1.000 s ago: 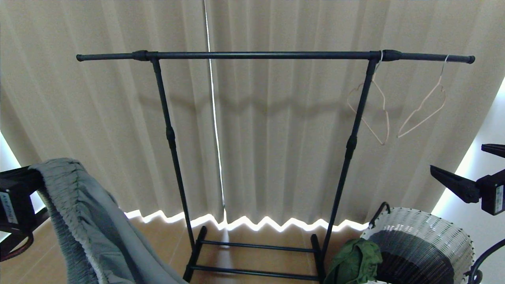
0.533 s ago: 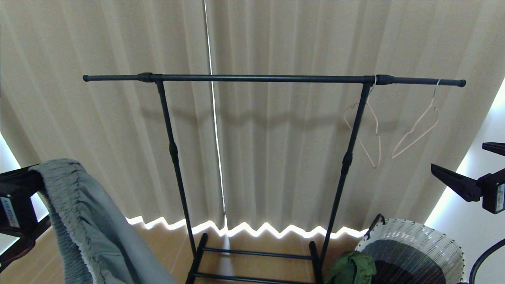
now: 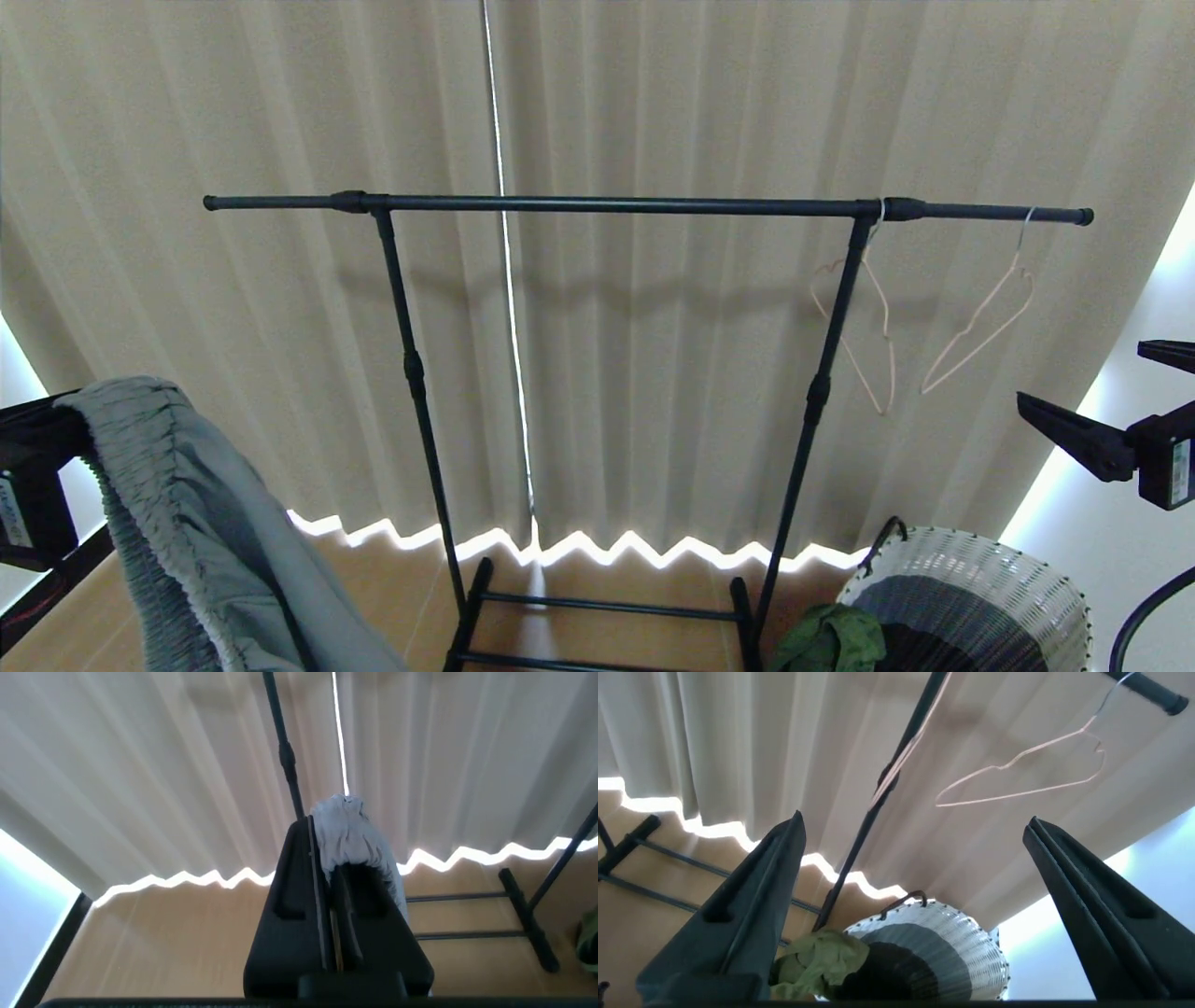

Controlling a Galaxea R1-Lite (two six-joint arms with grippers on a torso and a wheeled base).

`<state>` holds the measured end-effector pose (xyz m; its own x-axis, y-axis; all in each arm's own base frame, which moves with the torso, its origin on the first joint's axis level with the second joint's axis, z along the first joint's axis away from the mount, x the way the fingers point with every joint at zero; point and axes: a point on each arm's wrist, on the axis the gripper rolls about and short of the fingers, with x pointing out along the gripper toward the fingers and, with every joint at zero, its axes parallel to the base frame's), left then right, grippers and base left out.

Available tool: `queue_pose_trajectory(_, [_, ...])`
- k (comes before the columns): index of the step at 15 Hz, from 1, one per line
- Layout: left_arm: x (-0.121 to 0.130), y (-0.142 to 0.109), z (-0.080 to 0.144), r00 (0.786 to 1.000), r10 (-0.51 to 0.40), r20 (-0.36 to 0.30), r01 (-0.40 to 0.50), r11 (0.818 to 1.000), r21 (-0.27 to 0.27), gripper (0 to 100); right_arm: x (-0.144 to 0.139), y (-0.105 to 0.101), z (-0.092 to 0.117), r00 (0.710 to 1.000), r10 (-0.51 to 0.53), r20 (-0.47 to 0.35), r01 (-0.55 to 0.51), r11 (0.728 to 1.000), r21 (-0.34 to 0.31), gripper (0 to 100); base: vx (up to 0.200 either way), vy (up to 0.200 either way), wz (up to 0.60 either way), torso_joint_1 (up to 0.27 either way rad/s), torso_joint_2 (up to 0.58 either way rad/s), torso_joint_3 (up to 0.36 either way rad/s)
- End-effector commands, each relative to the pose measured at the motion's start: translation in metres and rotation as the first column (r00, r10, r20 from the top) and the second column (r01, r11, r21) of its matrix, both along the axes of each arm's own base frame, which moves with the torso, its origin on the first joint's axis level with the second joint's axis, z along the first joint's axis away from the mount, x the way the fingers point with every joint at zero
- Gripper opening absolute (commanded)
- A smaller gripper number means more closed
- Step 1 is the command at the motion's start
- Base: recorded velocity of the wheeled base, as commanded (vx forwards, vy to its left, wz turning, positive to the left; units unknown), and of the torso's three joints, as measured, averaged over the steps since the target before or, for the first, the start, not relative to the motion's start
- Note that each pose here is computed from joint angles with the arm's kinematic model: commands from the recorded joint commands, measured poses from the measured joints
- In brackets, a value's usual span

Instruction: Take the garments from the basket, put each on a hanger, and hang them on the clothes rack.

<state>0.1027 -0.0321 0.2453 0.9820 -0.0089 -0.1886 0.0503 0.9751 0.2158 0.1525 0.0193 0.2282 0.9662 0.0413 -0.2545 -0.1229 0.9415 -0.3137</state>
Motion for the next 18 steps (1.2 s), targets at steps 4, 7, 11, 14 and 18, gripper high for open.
queue_pose_trajectory(4, [0.0006, 0.0019, -0.0012, 1.0, 0.019, -0.004, -0.019, 1.0, 0.003, 0, -0.0002, 0.0, -0.0004, 1.0, 0.005, 0.0, -0.005, 1.0, -0.017, 100, 0.0, 0.0, -0.3, 0.001, 0.0, 0.0])
queue_pose_trajectory(7, [0.0003, 0.0022, -0.001, 1.0, 0.02, -0.002, -0.02, 1.0, 0.004, 0, -0.0002, -0.0002, -0.0004, 1.0, 0.003, 0.0, -0.003, 1.0, -0.017, 100, 0.0, 0.0, 0.0, 0.0, 0.0, 0.0])
queue_pose_trajectory(11, [0.0003, 0.0022, -0.0015, 1.0, 0.02, -0.004, -0.02, 1.0, 0.003, 0, 0.0021, -0.0035, -0.0027, 1.0, -0.018, -0.012, 0.018, 1.0, -0.019, 100, 0.0, 0.0, 0.0, 0.0, 0.0, 0.0])
queue_pose_trajectory(14, [0.0006, 0.0021, -0.0028, 1.0, 0.021, -0.011, -0.021, 1.0, 0.004, 0, 0.0028, -0.0034, -0.0037, 1.0, -0.017, -0.017, 0.017, 1.0, -0.019, 100, 0.0, 0.0, 0.0, 0.0, 0.0, 0.0])
queue_pose_trajectory(18, [0.0007, 0.002, -0.0061, 1.0, 0.021, -0.019, -0.02, 1.0, 0.008, 0, 0.0028, -0.0034, -0.0037, 1.0, -0.017, -0.017, 0.017, 1.0, -0.019, 100, 0.0, -0.15, 0.0, 0.001, 0.0, 0.003])
